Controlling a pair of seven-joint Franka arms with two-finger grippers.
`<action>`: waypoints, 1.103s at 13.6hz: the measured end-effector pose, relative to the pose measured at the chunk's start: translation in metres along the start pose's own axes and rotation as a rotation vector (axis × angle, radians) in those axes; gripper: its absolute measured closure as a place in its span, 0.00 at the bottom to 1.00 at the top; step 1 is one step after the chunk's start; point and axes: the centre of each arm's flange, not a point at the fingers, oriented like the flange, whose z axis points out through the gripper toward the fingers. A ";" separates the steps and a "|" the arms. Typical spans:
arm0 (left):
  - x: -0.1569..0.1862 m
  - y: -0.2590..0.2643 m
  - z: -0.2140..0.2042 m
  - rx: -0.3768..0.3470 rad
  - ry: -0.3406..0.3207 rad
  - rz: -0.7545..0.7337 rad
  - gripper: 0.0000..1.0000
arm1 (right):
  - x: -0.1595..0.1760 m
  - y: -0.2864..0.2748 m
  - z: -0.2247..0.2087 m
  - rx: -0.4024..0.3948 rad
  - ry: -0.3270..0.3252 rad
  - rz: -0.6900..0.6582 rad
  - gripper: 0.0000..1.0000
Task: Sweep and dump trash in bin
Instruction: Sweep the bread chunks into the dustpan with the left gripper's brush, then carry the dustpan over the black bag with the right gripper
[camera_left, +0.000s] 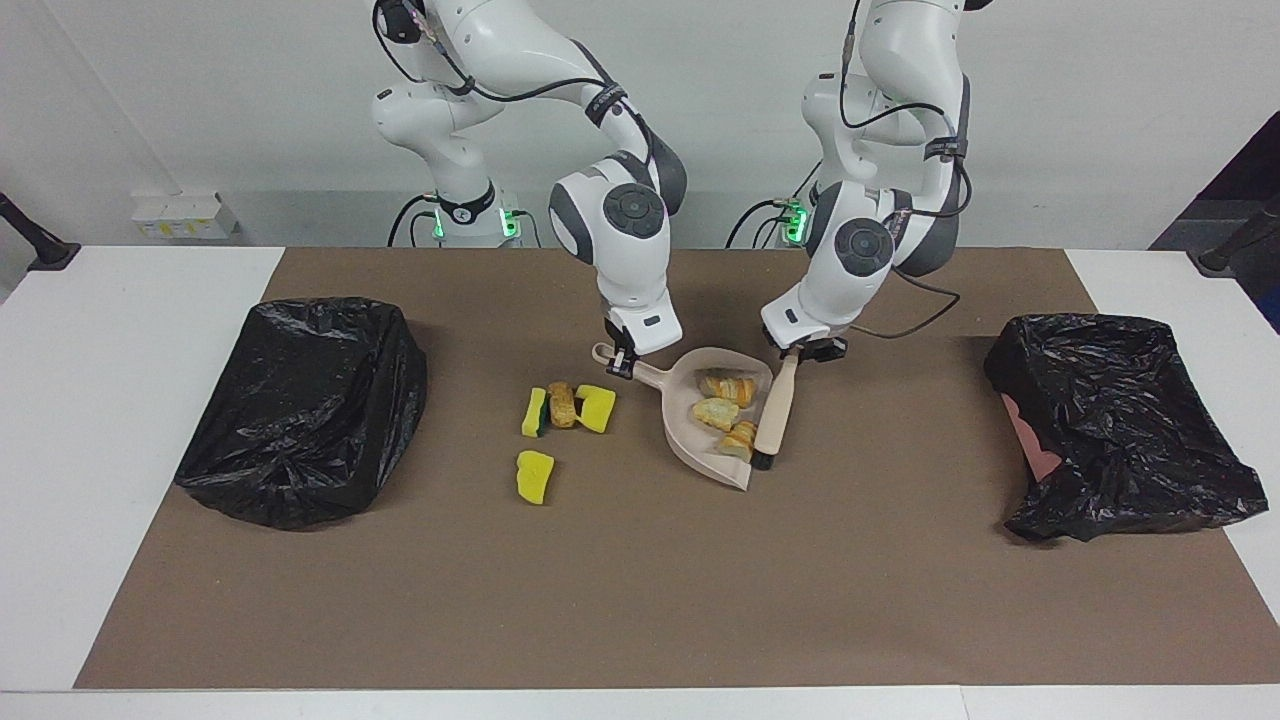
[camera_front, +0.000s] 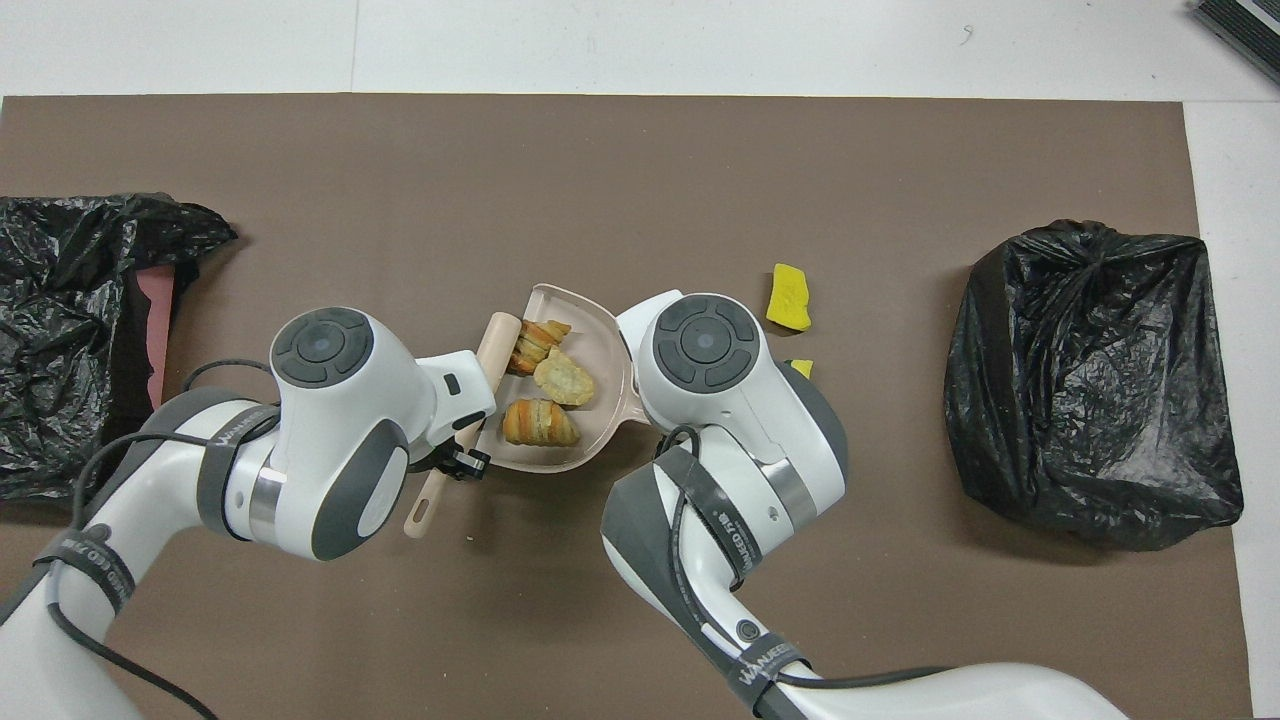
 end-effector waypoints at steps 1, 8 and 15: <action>0.000 0.006 -0.002 -0.008 -0.005 -0.012 0.74 | 0.000 0.000 0.000 0.000 0.000 0.000 0.68; -0.003 -0.004 -0.024 -0.060 -0.018 -0.088 0.74 | 0.000 0.000 0.000 0.001 0.000 0.002 0.68; -0.032 -0.047 -0.066 -0.087 -0.034 -0.273 0.74 | -0.057 0.032 -0.058 0.022 -0.016 0.094 0.68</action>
